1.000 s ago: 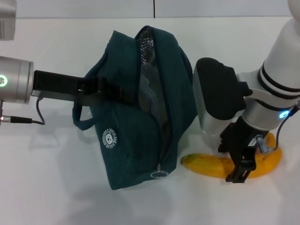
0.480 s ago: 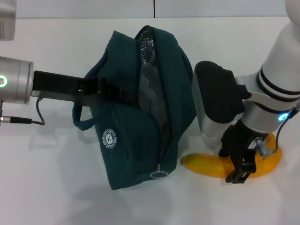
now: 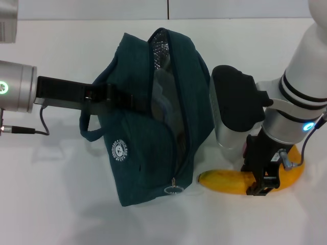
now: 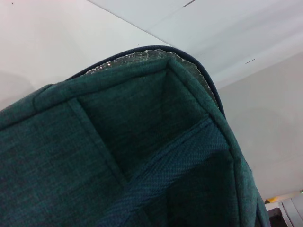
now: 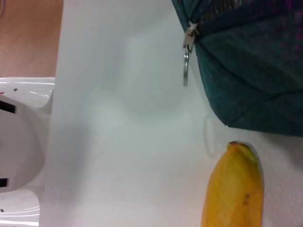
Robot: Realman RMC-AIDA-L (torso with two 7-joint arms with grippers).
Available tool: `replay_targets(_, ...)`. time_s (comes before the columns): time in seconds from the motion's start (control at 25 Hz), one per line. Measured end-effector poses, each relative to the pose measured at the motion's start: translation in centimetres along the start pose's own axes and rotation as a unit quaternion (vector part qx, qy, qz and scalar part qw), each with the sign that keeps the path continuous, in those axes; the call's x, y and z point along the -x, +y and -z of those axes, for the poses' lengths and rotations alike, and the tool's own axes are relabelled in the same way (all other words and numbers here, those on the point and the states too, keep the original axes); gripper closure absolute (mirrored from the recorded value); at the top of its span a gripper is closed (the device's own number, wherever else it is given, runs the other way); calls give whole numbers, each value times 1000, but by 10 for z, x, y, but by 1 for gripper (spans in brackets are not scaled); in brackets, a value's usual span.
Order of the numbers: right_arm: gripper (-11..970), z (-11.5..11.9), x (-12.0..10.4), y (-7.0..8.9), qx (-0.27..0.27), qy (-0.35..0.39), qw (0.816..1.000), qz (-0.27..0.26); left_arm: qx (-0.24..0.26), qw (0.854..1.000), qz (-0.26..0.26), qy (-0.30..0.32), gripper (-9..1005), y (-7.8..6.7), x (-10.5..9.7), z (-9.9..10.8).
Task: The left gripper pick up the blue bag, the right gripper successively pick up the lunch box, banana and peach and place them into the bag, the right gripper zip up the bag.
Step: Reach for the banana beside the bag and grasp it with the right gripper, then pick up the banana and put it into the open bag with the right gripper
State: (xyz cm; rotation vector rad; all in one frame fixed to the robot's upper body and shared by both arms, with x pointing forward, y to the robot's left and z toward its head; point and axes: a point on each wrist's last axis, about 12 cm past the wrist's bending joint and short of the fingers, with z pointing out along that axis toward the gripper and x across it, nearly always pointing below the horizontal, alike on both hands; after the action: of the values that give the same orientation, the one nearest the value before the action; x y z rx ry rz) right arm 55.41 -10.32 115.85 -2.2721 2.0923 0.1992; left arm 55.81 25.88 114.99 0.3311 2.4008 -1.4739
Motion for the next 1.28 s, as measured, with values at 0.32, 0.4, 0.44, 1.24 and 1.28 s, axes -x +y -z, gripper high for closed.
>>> replay_targets(0.32,533,24,-6,2,15,-8,999,-46,-2,1000,-1,-3,956,0,0,1)
replay_targets(0.4,528,33,-14,1,23,-13,997,-71,-3,1000,-2,-3,955,0,0,1)
replay_targets(0.44,526,37,-20,1,29,-17,996,-84,-3,1000,-2,-3,955,0,-1,2)
replay_targets(1.24,480,152,-112,-11,-46,-386,896,-216,-12,1000,-10,-4,955,-3,1,0)
replay_targets(1.28,478,157,-108,-9,-43,-416,887,-196,-12,1000,-11,-4,955,-3,1,0)
